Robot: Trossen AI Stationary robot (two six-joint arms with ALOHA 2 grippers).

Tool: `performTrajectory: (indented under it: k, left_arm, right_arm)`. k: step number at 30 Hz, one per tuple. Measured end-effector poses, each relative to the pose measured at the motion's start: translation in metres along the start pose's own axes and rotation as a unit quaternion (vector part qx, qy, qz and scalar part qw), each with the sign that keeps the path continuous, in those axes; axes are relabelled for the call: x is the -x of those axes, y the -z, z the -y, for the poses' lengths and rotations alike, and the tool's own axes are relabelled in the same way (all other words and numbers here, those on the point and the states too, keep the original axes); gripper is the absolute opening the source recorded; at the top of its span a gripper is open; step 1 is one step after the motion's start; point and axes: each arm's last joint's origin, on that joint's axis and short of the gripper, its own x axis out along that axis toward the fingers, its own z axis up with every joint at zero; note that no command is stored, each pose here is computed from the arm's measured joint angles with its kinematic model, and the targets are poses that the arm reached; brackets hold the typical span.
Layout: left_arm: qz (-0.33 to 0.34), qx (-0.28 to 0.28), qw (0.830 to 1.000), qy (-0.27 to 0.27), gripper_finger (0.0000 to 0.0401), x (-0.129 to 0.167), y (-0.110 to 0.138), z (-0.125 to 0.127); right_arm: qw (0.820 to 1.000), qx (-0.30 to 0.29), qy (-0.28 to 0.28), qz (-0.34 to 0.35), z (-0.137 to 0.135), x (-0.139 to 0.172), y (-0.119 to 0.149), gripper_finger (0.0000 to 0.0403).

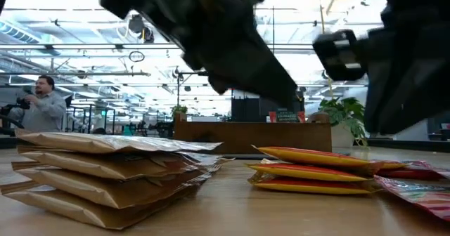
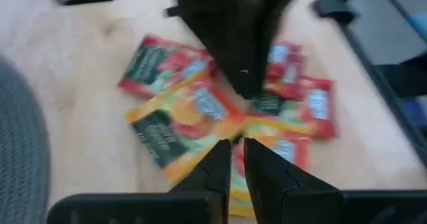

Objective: Pick & Place Tea
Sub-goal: Put the orange tea bag into the middle slot of the wooden organizer

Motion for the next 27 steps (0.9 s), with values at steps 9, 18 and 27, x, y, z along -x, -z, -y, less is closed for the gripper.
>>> performTrajectory:
  k: [9, 18, 27]
  left_arm:
    - [-0.023, 0.084, 0.996, -0.025, 0.0099, -0.011, 0.002, -0.035]
    - [-0.052, 0.118, 0.991, -0.042, 0.0209, -0.009, 0.007, -0.044]
    - [-0.060, 0.140, 0.987, -0.054, 0.0227, -0.008, 0.009, -0.049]
  right_arm:
    - [0.999, -0.011, 0.037, -0.011, 0.001, -0.003, 0.029, 0.0002]
    - [0.998, -0.029, 0.045, 0.020, 0.009, -0.004, 0.049, 0.0001]
    - [0.997, 0.011, 0.028, 0.071, 0.004, 0.004, 0.037, 0.0000]
